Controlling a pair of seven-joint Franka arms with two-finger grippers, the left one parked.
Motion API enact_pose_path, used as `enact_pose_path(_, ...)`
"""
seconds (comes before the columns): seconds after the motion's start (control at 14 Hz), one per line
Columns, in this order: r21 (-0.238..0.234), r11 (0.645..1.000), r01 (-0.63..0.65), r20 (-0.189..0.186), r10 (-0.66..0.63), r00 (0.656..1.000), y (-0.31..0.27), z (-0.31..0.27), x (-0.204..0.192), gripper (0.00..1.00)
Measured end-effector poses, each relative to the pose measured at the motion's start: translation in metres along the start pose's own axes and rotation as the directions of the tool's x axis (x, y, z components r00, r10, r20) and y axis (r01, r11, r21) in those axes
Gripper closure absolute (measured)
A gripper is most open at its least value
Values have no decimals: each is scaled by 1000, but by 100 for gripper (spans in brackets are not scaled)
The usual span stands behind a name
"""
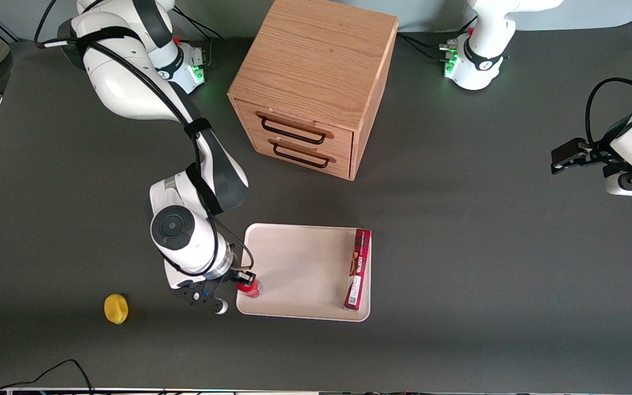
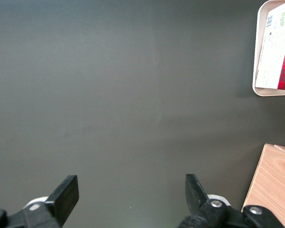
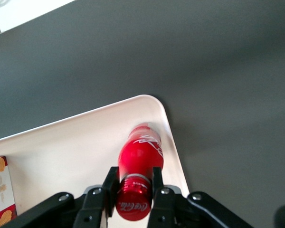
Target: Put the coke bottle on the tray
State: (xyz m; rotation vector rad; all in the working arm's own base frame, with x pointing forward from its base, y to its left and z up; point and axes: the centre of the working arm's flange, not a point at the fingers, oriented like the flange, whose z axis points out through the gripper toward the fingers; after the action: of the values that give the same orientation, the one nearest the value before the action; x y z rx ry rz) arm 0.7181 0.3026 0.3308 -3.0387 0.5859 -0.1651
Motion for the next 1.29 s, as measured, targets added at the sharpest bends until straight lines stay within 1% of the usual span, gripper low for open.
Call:
enact_pose_path(0.14, 2, 1000, 0, -2, 0, 1000, 0, 0, 0, 44)
enact_pose_path(0.29, 7, 1000, -1, -9, 1, 1000, -1, -4, 2, 22)
enact_pose_path(0.36, 7, 1000, -2, -11, 2, 1000, -1, -8, 3, 15)
enact_pose_path(0.43, 0, 1000, -4, -6, 4, 1000, 1, -12, 4, 2)
enact_pose_path(0.57, -27, 1000, 3, 18, -2, 1000, 8, -28, 2, 0)
enact_pose_path(0.71, -45, 997, 55, 39, -53, 998, 29, -55, -1, 0)
enact_pose_path(0.86, -60, 991, 117, 65, -113, 992, 68, -87, -6, 0)
enact_pose_path(1.0, -66, 980, 188, 87, -182, 979, 125, -126, -16, 0)
enact_pose_path(1.14, -60, 968, 244, 84, -239, 967, 186, -170, -32, 0)
enact_pose_path(1.21, -56, 963, 264, 76, -259, 963, 214, -193, -46, 0)
enact_pose_path(1.29, -57, 957, 286, 79, -281, 956, 238, -215, -62, 0)
